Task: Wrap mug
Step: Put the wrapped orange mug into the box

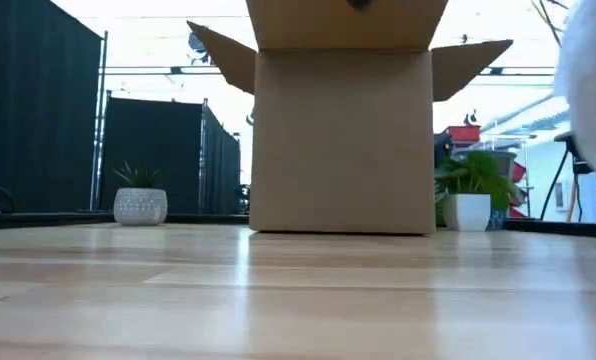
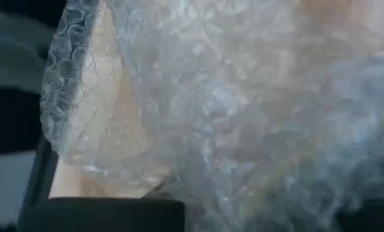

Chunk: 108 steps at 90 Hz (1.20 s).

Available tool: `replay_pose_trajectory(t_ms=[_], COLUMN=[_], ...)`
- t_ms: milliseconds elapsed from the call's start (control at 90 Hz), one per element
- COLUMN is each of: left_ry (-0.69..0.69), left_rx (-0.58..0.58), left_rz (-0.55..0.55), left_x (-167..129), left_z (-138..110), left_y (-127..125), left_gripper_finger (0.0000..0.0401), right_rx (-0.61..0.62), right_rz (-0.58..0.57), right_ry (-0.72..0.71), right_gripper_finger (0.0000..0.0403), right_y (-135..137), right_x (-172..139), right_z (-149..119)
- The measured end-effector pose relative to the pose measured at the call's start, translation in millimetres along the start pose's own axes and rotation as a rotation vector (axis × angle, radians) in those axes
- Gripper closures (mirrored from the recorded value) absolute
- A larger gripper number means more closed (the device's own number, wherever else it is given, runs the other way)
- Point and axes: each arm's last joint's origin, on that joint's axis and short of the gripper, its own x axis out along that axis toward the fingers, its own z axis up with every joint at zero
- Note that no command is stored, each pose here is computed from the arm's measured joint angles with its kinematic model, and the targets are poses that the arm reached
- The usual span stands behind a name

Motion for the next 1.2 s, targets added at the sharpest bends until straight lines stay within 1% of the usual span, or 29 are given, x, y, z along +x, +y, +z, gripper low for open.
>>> replay_pose_trajectory(t_ms=[89, 167, 278, 322, 422, 467, 533, 589, 689, 756, 822, 878, 967, 1067, 1122, 1200], left_ry=[0.028, 0.03, 0.024, 0.009, -0.026, -0.04, -0.051, -0.072, -0.087, -0.085, -0.072, -0.065, -0.053, -0.031, -0.018, 0.003], left_rx=[0.034, 0.063, 0.081, 0.083, 0.093, 0.099, 0.117, 0.122, 0.131, 0.116, 0.103, 0.08, 0.032, 0.007, 0.003, 0.006], left_rz=[0.073, 0.121, 0.118, 0.108, 0.122, 0.136, 0.176, 0.229, 0.326, 0.371, 0.408, 0.44, 0.468, 0.505, 0.526, 0.551], left_x=[-27, -46, -71, -85, -117, -132, -154, -172, -205, -223, -240, -253, -270, -279, -280, -276], left_z=[2, 3, 5, 9, 16, 19, 20, 22, 23, 23, 20, 18, 14, 8, 4, 0], left_y=[-17, -31, -47, -52, -56, -58, -59, -55, -45, -35, -24, -15, -2, 9, 13, 17], left_gripper_finger=[0.0218, 0.0218, 0.0218, 0.0218, 0.0218, 0.0218, 0.0218, 0.0218, 0.0218, 0.0218, 0.0218, 0.0218, 0.0218, 0.0218, 0.0218, 0.0218], right_rx=[0.018, -0.001, -0.078, -0.107, -0.192, -0.219, -0.248, -0.243, -0.212, -0.166, -0.111, -0.046, 0.091, 0.269, 0.344, 0.409], right_rz=[0.047, 0.038, 0.004, -0.024, -0.108, -0.156, -0.259, -0.358, -0.501, -0.602, -0.649, -0.65, -0.595, -0.524, -0.473, -0.404], right_ry=[-0.095, -0.184, -0.336, -0.4, -0.5, -0.54, -0.594, -0.627, -0.639, -0.603, -0.566, -0.543, -0.504, -0.407, -0.341, -0.237], right_gripper_finger=[0.0373, 0.0373, 0.0373, 0.0373, 0.0373, 0.0373, 0.0373, 0.0373, 0.0373, 0.0373, 0.0373, 0.0373, 0.0373, 0.0373, 0.0373, 0.0373], right_y=[8, 12, 8, 2, -17, -29, -52, -76, -132, -177, -225, -266, -330, -394, -422, -449], right_x=[-30, -54, -87, -103, -136, -150, -170, -186, -206, -212, -215, -214, -207, -185, -166, -134], right_z=[15, 28, 53, 63, 84, 93, 106, 116, 132, 136, 135, 129, 114, 93, 84, 76])
